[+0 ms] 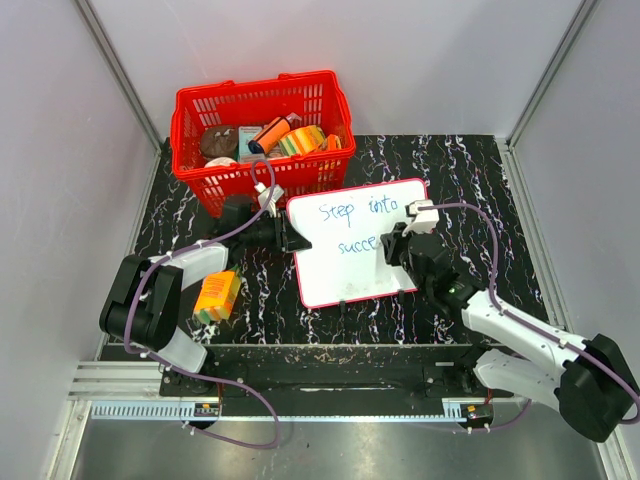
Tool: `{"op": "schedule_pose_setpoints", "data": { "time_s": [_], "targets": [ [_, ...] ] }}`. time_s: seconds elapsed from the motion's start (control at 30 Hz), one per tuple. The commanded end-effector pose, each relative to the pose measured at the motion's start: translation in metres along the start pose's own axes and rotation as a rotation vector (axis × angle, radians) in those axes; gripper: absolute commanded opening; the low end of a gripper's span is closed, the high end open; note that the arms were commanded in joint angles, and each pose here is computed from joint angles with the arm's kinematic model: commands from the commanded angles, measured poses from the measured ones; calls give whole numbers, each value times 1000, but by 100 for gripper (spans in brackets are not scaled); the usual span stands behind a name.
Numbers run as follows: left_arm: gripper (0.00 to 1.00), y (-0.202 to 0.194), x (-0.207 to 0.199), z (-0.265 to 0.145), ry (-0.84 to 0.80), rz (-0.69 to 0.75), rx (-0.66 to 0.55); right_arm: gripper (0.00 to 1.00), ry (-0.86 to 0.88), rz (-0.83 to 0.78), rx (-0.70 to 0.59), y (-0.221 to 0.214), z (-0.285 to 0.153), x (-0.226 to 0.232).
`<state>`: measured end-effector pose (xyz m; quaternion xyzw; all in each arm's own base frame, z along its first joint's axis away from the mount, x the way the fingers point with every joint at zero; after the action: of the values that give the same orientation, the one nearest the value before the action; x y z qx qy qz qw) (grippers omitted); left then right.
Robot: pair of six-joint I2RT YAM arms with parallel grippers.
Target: Write a sentence on the whiteboard
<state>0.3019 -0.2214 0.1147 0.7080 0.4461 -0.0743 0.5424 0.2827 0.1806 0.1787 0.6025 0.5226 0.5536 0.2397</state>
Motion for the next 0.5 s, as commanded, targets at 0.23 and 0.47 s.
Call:
{"op": "schedule_pose_setpoints", "data": {
  "time_s": [0.23, 0.47],
  "targets": [
    [0, -34, 50, 5, 247, 87, 99, 0, -78, -10, -52, 17, -2, -11],
    [0, -34, 51, 5, 247, 87, 100, 0, -20, 12, -110, 38, -11, 2]
  ]
}}
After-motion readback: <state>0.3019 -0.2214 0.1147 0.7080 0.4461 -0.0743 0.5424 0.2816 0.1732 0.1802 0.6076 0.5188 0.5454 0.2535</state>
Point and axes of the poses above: each gripper's point midway between its finger pads, its own z axis out along the fingers, its own x axis along the line the jaws close on, y = z × x, the point moved 2 cm from there along -z, back along the fingers, and after that the axes turned 10 degrees about z, right-handed, at the moved point
